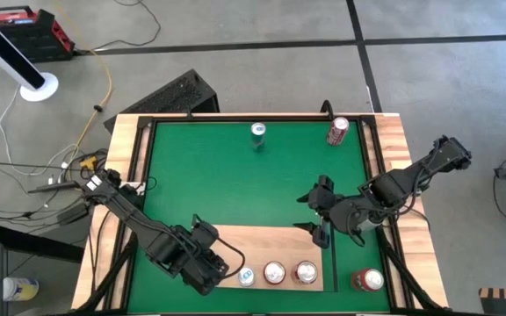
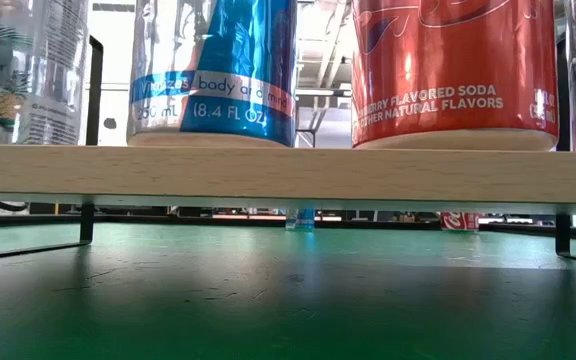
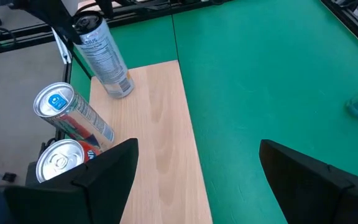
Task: Place canned beverage on shelf
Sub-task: Put the top white soda can on the shelf
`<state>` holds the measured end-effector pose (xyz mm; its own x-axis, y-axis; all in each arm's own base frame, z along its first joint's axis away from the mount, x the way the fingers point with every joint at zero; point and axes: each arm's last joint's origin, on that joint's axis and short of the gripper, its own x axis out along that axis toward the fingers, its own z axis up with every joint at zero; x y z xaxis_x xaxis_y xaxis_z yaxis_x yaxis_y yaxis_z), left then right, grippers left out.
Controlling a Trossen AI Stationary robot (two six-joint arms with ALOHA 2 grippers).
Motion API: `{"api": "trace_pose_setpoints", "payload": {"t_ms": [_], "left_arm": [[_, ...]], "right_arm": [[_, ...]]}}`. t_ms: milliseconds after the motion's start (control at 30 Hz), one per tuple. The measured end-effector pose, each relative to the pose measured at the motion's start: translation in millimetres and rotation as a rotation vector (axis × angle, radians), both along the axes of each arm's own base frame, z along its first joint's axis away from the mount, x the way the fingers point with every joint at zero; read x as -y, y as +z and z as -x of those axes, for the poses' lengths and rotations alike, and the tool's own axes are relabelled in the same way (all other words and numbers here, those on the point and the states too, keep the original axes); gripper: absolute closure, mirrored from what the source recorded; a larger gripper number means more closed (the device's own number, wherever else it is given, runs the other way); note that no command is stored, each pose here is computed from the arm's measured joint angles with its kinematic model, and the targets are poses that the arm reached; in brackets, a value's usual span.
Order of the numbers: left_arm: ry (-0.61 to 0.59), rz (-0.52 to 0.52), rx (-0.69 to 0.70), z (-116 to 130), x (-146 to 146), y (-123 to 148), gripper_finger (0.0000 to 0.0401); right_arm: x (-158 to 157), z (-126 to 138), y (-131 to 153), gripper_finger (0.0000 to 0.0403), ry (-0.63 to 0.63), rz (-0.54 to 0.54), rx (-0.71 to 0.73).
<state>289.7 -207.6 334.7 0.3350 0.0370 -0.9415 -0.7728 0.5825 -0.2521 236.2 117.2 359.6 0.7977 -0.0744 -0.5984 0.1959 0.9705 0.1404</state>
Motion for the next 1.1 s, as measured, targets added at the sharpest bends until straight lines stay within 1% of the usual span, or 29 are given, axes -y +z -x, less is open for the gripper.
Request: {"api": "trace_pose_setpoints", "payload": {"t_ms": [100,400,533,633,700,800,900,967,1033,1100], "left_arm": [[-0.008,0.015,0.019,-2.1,0.8,0.8,0.0069],[-0.038,0.015,0.03,-3.6,1.0,1.5,0.0073],[-0.069,-0.017,0.046,-6.5,-2.1,1.8,0.0073],[-0.094,-0.056,0.096,-12.5,-6.9,4.1,0.0072],[-0.124,-0.079,0.135,-16.5,-11.7,10.8,0.0072],[-0.155,-0.149,0.201,-20.1,-21.2,29.4,0.0072],[-0.201,-0.268,0.244,-16.0,-31.6,54.5,0.0072],[-0.22,-0.371,0.259,-8.5,-39.2,71.5,0.0072],[-0.236,-0.48,0.25,5.0,-45.7,87.6,0.0072],[-0.231,-0.548,0.291,19.2,-50.4,102.9,0.0072]], "right_arm": [[2.2,-1.1,0.0,0.0045,-0.013,-0.006,0.0],[5.3,-2.6,0.0,0.0045,-0.027,-0.007,0.001],[4.6,-3.9,1.7,0.0045,-0.027,-0.018,0.021],[3.4,-6.1,4.6,0.0045,-0.023,-0.039,0.057],[1.7,-8.0,7.4,0.0045,-0.001,-0.061,0.084],[-2.8,-12.3,11.9,0.0045,0.03,-0.095,0.142],[-10.3,-17.9,15.2,0.0045,0.058,-0.118,0.206],[-17.4,-26.8,16.7,0.0045,0.069,-0.134,0.259],[-25.1,-36.7,16.0,0.0045,0.078,-0.136,0.281],[-36.8,-52.4,15.7,0.0045,0.087,-0.136,0.306]]}}
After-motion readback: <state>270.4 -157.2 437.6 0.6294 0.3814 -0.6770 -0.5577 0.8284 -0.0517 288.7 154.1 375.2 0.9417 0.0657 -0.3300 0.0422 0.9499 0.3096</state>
